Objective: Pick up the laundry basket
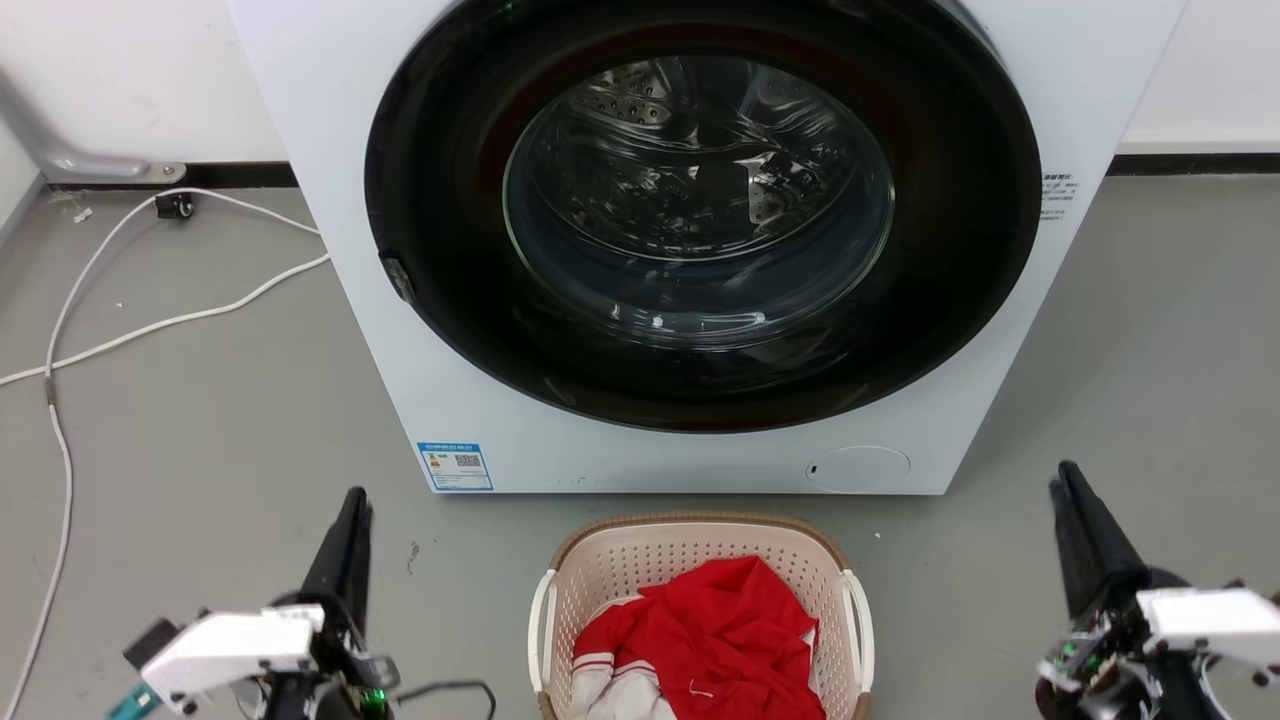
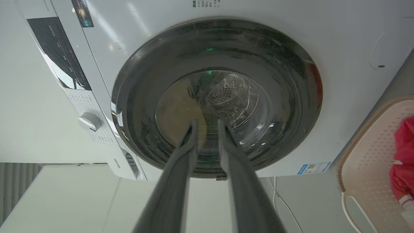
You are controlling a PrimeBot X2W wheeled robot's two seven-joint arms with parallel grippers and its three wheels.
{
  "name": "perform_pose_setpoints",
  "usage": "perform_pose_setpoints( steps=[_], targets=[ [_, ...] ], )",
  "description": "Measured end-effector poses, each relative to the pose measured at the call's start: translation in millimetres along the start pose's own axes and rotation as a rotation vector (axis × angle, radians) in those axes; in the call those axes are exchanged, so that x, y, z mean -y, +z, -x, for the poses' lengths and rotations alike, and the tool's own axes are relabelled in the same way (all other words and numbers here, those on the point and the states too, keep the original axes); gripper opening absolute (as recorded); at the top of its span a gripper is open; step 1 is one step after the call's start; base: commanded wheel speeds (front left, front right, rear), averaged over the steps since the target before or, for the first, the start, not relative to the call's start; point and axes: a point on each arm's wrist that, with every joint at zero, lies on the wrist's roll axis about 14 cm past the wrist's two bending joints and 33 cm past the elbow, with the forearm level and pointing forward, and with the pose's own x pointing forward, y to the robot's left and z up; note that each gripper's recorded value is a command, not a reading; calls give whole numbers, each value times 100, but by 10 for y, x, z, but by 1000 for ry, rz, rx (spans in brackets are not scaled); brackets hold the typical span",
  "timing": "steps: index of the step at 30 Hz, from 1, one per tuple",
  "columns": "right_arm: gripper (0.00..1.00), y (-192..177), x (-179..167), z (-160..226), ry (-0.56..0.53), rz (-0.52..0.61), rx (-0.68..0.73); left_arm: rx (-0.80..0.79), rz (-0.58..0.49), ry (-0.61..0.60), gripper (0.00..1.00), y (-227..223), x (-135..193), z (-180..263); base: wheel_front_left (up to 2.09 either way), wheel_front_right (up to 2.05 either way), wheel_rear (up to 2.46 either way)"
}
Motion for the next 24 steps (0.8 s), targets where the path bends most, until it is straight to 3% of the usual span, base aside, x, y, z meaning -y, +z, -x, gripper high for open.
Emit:
perform_pose_setpoints(
  steps=[3, 12, 24],
  targets=[
    [100, 4, 122, 62, -35, -1, 5, 0, 5, 40, 100, -19, -135, 61, 0, 0, 0],
    [100, -38, 62, 69, -17, 68, 12, -18, -42, 16, 100, -156, -55, 43, 0, 0, 0],
    [100, -12, -64, 79, 16, 320, 36, -48, -276, -60, 100, -325, 175, -6, 0, 0, 0]
  ],
)
